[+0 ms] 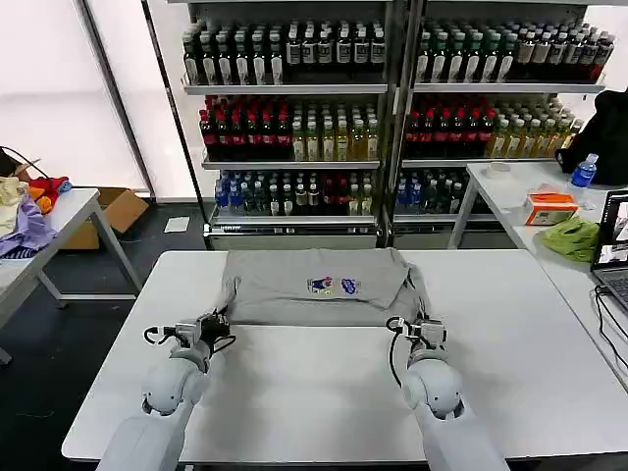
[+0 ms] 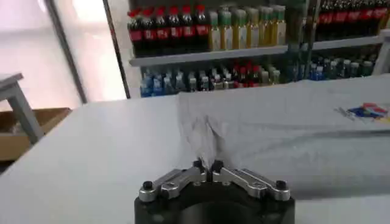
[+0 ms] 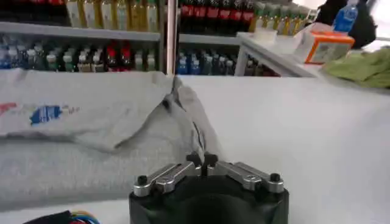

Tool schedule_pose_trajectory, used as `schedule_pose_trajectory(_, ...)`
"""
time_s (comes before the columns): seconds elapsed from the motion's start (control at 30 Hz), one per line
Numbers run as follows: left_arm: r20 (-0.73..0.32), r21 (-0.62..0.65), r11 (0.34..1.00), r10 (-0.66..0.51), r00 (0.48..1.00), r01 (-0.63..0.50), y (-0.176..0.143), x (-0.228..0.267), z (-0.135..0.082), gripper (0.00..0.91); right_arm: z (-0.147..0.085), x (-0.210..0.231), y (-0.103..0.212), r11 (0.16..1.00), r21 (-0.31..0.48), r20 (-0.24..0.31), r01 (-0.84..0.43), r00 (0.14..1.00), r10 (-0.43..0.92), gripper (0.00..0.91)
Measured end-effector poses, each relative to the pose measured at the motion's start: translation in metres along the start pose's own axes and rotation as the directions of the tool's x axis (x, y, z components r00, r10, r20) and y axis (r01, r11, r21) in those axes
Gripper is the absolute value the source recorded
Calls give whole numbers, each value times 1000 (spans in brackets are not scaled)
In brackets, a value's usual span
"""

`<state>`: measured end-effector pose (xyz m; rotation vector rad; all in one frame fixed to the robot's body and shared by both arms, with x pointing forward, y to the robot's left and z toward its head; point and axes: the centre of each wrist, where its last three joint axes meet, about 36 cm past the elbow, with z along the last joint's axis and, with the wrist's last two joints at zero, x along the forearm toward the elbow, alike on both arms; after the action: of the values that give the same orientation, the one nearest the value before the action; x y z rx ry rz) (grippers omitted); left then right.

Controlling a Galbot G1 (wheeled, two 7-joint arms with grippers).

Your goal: Fold and organize the clothes.

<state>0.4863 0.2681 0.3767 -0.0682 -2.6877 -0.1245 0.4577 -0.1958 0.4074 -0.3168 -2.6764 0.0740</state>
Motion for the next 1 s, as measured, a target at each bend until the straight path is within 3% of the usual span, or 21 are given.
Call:
schedule_pose_trajectory(0.33, 79, -41, 999, 11, 997, -8, -3, 62, -6, 0, 9, 74, -24, 999, -50, 43, 8, 999, -6, 0)
schedule_pose_trajectory(0.5, 98, -46, 999, 23, 995, -19, -8, 101, 5, 0, 31, 115, -40, 999, -51, 18, 1, 1000, 0, 0)
schedule_pose_trajectory(0.8, 65, -58, 997, 49, 997, -45, -31, 175, 44, 0, 69, 181, -57, 999, -7, -64, -33, 997, 33, 0)
schedule_pose_trajectory(0.83, 54, -63, 997, 51, 997, -47, -32, 181, 49, 10, 71, 186, -58, 999, -4, -70, -36, 997, 36, 131)
schedule_pose_trajectory(0.87, 41, -69, 996, 54, 998, -51, -34, 189, 54, 101, 71, 191, -59, 999, -3, -74, -39, 996, 39, 393)
schedule_pose_trajectory(0.9, 30, -75, 996, 56, 998, -53, -36, 195, 59, 907, 72, 195, -60, 999, -1, -78, -42, 996, 42, 907)
schedule_pose_trajectory(1.0, 7, -84, 995, 55, 998, -54, -40, 212, 68, 907, 72, 205, -63, 999, 13, -85, -53, 995, 54, 907)
